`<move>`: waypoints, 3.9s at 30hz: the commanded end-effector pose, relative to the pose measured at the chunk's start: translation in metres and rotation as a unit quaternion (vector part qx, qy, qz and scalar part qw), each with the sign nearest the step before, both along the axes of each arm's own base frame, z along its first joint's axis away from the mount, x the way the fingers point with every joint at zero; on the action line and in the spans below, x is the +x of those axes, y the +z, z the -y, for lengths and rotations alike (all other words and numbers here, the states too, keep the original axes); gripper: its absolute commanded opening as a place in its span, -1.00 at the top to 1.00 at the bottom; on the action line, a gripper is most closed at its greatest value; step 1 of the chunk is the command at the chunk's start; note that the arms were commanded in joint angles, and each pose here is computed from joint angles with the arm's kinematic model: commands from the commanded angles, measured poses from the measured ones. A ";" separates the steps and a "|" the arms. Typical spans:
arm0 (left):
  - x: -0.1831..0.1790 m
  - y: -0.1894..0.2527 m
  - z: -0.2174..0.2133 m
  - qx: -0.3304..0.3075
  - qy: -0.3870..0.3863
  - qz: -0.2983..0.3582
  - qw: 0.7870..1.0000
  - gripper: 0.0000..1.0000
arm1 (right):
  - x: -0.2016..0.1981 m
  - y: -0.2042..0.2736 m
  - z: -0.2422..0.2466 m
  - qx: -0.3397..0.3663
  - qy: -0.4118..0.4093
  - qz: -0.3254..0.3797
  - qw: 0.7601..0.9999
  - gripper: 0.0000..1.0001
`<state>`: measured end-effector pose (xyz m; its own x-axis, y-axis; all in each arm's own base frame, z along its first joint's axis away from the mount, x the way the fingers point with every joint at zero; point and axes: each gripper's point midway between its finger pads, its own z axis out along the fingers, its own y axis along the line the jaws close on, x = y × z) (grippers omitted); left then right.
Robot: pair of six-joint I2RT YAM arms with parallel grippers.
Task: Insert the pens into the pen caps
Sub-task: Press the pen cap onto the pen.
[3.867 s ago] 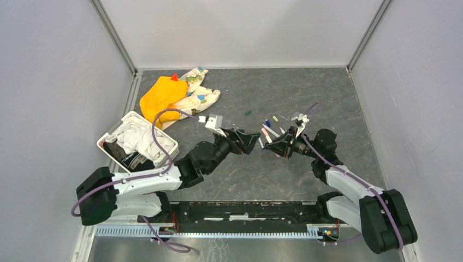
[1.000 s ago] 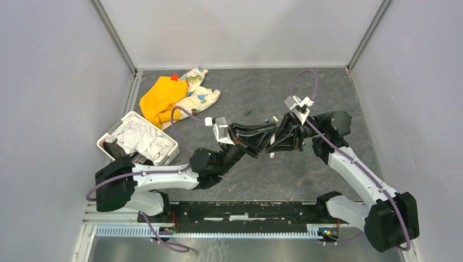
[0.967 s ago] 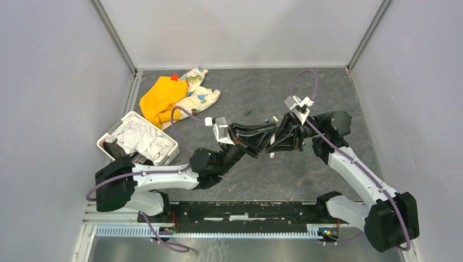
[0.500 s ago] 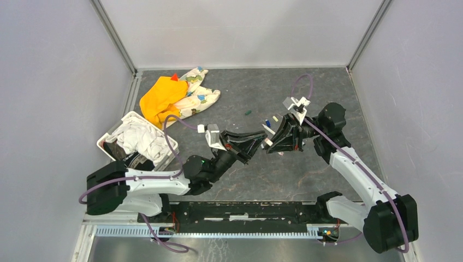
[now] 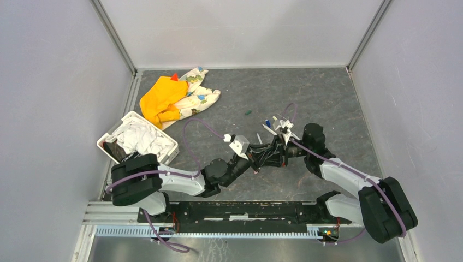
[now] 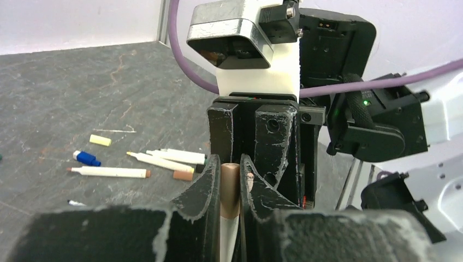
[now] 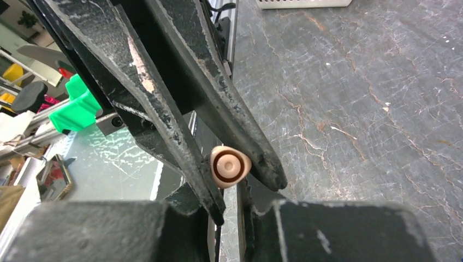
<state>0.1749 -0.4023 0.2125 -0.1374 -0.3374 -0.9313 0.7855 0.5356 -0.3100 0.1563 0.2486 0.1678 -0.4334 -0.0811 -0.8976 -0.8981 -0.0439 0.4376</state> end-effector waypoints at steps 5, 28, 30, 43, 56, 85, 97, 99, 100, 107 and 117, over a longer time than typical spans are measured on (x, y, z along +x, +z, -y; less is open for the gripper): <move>-0.065 -0.138 -0.039 0.192 -0.089 -0.087 0.974 0.91 | 0.071 0.039 -0.003 0.025 -0.111 0.227 0.967 1.00; -0.026 0.001 -0.090 0.020 0.012 -0.081 0.996 -0.85 | 0.072 0.007 0.003 -0.028 -0.103 0.221 0.970 1.00; -0.022 0.009 -0.089 -0.004 0.008 -0.080 0.997 -0.86 | 0.075 0.003 0.005 -0.034 -0.107 0.223 0.968 1.00; 0.005 0.047 -0.061 -0.121 -0.194 -0.059 0.972 -0.82 | 0.078 -0.022 0.006 -0.055 -0.086 0.172 0.980 1.00; 0.058 0.005 -0.030 -0.015 -0.138 -0.069 0.988 -0.40 | 0.073 -0.028 -0.001 -0.050 -0.048 0.122 0.990 0.99; 0.034 -0.068 -0.011 0.086 -0.154 -0.142 0.974 0.96 | 0.084 -0.006 0.007 -0.007 -0.097 0.054 0.994 1.00; 0.067 -0.005 -0.018 -0.025 -0.123 -0.162 0.979 0.32 | 0.084 -0.011 0.007 -0.025 -0.088 0.066 0.994 1.00; 0.073 0.013 -0.024 -0.046 -0.107 -0.153 0.981 0.13 | 0.084 -0.011 0.007 -0.024 -0.085 0.065 0.994 1.00; 0.075 0.022 -0.028 -0.053 -0.101 -0.147 0.983 0.06 | 0.083 -0.010 0.006 -0.024 -0.082 0.065 0.994 1.00; 0.073 0.029 -0.043 -0.044 -0.078 -0.128 0.988 -0.09 | 0.079 -0.003 0.005 -0.014 -0.074 0.069 0.995 1.00; 0.068 0.006 -0.027 -0.030 -0.116 -0.144 0.982 -0.09 | 0.077 0.001 0.005 -0.009 -0.074 0.068 0.995 1.00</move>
